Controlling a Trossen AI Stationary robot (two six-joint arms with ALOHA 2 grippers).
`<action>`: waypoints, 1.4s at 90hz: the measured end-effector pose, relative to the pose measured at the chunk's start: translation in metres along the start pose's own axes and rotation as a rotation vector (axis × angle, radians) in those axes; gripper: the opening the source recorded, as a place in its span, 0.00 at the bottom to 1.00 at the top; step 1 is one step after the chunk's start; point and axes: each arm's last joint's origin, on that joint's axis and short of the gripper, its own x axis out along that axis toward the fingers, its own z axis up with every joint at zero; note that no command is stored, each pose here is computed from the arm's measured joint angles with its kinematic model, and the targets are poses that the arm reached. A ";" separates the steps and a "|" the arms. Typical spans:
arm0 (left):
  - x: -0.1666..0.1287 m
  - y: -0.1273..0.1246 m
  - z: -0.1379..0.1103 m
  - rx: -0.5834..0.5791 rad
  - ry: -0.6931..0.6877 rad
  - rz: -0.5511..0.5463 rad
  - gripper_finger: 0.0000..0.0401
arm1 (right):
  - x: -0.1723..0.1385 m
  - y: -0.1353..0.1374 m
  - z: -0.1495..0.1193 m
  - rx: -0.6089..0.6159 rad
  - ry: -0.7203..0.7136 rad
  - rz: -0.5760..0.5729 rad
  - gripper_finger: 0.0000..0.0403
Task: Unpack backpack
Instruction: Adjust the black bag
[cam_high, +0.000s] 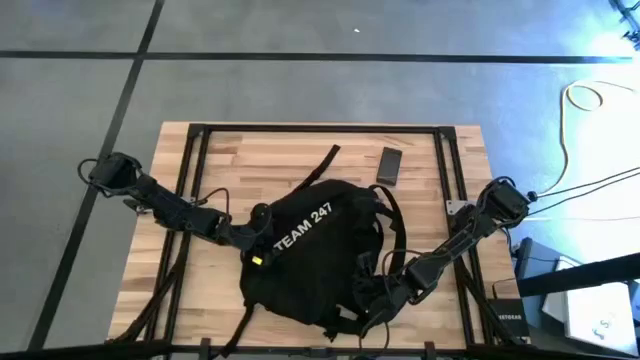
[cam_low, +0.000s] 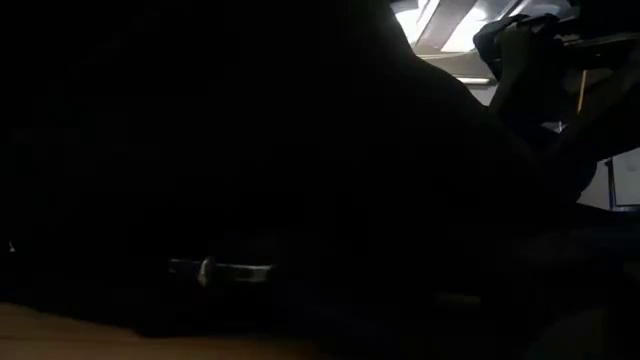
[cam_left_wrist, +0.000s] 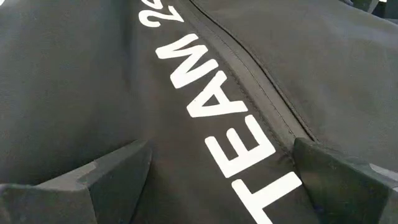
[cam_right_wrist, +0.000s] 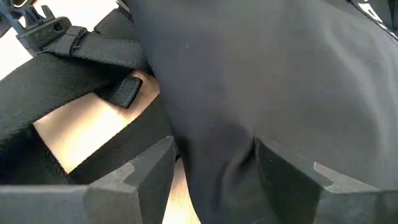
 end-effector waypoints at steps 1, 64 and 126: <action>0.000 0.000 0.000 0.000 0.000 0.000 0.93 | 0.000 0.000 0.000 0.000 0.000 0.000 0.51; 0.000 0.000 0.000 0.000 0.000 -0.001 0.93 | -0.009 0.003 0.029 0.021 -0.096 0.100 0.51; -0.016 -0.003 0.036 -0.025 -0.297 -0.033 0.93 | 0.047 0.009 -0.002 -0.253 0.045 -0.159 0.37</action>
